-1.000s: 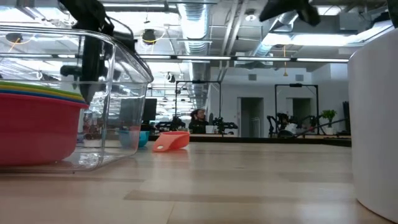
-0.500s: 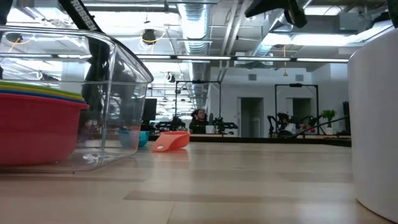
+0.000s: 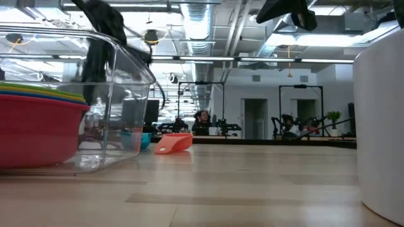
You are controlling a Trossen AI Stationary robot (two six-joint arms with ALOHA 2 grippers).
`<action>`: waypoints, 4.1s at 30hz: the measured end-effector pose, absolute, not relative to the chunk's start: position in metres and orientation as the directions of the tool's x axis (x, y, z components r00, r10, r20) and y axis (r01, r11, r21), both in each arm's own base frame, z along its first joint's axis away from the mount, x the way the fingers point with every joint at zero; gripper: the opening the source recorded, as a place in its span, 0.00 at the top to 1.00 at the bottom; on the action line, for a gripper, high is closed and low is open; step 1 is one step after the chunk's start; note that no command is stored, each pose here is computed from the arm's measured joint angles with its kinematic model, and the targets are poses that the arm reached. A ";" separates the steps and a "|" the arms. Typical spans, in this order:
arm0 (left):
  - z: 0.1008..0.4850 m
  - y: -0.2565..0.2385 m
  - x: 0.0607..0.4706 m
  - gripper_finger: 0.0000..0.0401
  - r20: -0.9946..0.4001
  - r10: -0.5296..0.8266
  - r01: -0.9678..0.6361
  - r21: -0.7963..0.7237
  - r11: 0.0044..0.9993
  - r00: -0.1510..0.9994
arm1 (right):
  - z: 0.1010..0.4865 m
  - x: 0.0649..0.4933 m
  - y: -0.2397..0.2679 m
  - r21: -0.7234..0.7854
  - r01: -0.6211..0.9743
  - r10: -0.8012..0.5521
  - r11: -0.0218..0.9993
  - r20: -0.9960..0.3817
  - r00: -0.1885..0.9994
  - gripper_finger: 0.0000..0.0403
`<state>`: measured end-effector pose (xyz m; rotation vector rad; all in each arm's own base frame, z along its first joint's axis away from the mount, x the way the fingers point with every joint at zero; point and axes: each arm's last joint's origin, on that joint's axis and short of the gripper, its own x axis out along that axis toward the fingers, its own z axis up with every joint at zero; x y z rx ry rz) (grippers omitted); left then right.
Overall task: Nest measuring cups in basket
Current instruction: Adjust the measuring cups
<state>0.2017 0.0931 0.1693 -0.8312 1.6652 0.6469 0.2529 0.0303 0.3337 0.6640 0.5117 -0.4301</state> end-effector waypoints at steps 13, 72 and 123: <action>0.256 0.072 0.196 1.00 -0.983 0.091 -0.848 -0.088 0.522 0.158 | 0.331 0.251 0.030 0.410 0.522 -0.214 0.748 -0.596 0.774 0.96; 0.150 0.039 0.252 1.00 -0.957 0.205 -0.529 0.284 0.799 -0.204 | 0.329 0.244 0.056 0.379 0.447 -0.136 0.810 -0.621 0.772 0.96; 0.175 -0.001 0.227 1.00 -0.978 -0.102 -0.567 0.021 0.823 -0.183 | 0.321 0.237 0.054 0.299 0.484 -0.154 0.823 -0.702 0.695 0.95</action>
